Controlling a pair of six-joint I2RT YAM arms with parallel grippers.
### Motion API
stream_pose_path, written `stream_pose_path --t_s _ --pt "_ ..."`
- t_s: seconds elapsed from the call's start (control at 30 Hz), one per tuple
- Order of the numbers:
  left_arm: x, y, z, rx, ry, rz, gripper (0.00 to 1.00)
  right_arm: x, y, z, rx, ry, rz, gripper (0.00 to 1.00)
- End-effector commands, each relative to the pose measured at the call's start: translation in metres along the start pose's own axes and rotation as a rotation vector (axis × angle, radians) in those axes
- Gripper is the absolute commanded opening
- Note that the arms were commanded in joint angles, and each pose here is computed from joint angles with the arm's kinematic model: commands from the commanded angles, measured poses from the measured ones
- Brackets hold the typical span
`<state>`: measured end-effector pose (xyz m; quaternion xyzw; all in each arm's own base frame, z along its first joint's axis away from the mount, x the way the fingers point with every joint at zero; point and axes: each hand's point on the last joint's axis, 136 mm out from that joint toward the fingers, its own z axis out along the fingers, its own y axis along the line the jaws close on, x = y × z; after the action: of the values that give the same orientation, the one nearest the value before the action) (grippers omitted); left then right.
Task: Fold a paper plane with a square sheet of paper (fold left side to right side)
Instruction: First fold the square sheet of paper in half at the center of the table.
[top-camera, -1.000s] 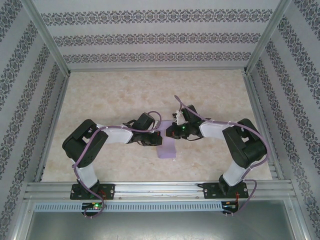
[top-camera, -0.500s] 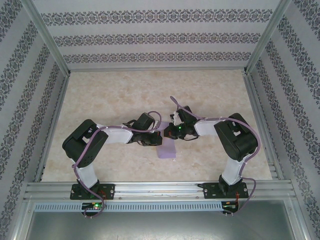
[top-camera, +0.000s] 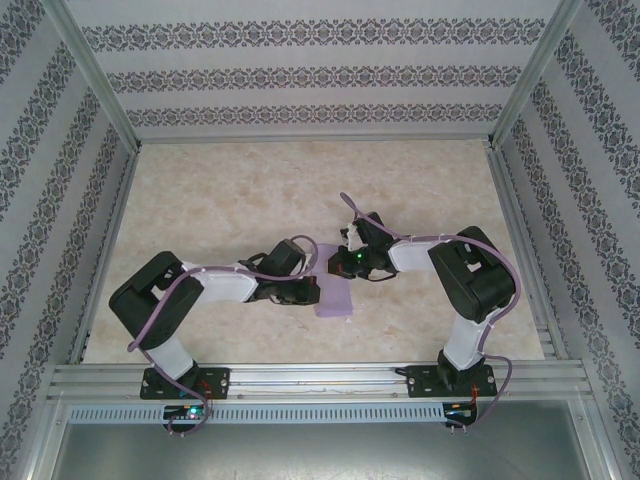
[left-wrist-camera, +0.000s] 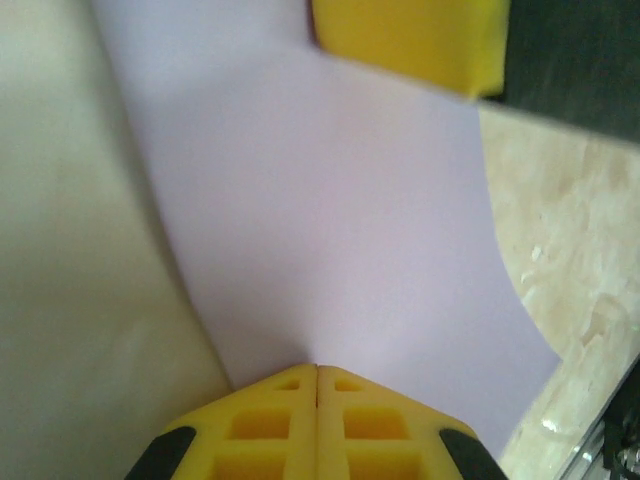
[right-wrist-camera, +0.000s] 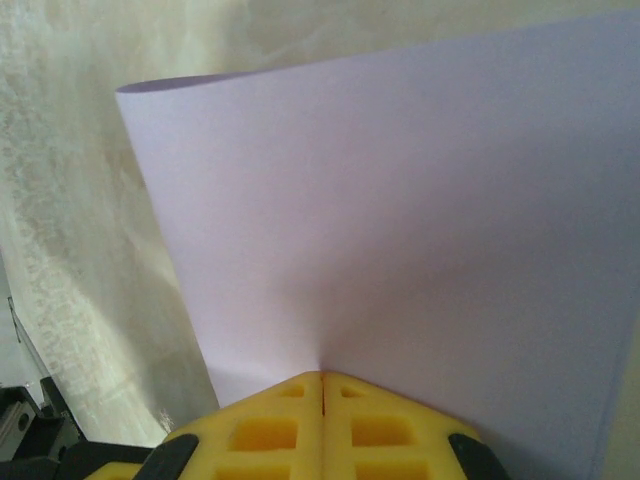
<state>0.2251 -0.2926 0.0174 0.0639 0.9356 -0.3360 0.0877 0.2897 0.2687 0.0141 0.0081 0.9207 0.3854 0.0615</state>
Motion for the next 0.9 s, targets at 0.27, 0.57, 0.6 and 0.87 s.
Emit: stream_pose_path --t_s 0.27,0.57,0.6,0.87 --pt "0.01 -0.011 -0.017 0.007 0.018 -0.045 0.04 0.017 -0.043 0.006 0.138 0.026 0.042 0.0" --pt "-0.02 -0.038 -0.011 0.068 0.007 0.006 0.04 0.017 -0.042 0.006 0.144 0.028 0.036 0.0" --pt "-0.019 -0.037 -0.007 0.072 0.016 0.0 0.04 0.017 -0.042 0.007 0.145 0.029 0.034 0.0" --pt "-0.002 -0.02 0.014 0.063 0.064 -0.044 0.04 0.018 -0.044 0.009 0.163 0.04 0.027 0.0"
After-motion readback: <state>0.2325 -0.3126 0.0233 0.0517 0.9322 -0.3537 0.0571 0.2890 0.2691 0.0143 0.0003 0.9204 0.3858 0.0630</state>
